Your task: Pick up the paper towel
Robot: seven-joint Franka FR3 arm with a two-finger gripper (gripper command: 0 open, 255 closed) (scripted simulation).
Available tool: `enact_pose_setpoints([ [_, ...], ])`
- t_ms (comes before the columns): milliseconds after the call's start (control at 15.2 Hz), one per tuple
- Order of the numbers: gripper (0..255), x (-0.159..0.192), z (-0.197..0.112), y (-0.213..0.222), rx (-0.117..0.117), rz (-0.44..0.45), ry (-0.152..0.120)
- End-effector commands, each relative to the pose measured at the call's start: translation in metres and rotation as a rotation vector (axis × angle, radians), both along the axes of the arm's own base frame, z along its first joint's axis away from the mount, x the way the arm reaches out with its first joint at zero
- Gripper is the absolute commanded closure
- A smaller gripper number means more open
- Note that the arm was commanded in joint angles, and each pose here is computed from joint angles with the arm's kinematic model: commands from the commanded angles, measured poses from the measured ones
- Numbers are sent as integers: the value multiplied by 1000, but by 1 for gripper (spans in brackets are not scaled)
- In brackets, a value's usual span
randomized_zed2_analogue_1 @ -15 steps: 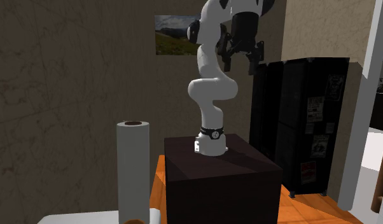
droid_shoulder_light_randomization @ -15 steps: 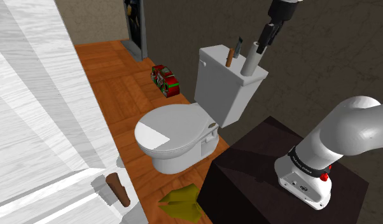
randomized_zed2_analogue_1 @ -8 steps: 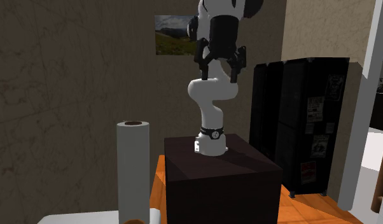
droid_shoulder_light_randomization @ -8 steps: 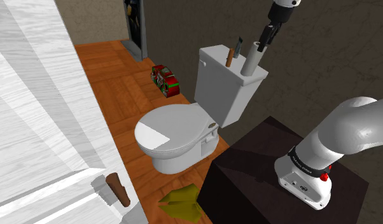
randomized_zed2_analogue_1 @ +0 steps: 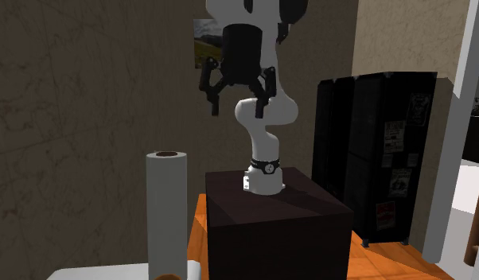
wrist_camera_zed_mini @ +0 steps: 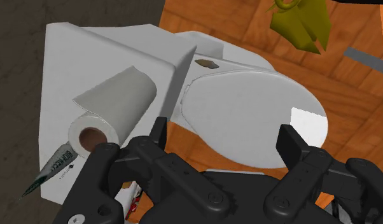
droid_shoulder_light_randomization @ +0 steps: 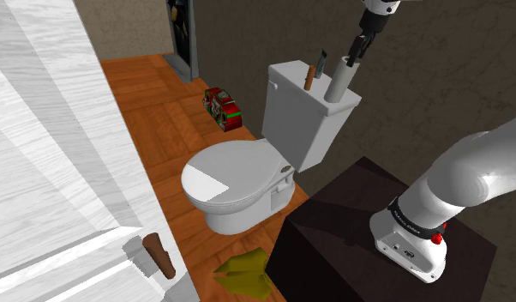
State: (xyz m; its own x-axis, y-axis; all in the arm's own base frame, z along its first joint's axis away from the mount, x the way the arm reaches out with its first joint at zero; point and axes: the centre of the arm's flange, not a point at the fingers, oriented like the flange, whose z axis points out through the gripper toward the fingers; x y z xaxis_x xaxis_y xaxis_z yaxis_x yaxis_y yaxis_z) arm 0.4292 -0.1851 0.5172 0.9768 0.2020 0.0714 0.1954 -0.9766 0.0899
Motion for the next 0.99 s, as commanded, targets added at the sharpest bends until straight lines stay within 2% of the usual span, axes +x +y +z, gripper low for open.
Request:
enact_pose_setpoints([
  [0,0,11,-7,-25,1,-2,-2],
  [594,0,61,-38,-129,11,-11,-9],
  [924,0,64,-61,-135,12,-12,-9],
])
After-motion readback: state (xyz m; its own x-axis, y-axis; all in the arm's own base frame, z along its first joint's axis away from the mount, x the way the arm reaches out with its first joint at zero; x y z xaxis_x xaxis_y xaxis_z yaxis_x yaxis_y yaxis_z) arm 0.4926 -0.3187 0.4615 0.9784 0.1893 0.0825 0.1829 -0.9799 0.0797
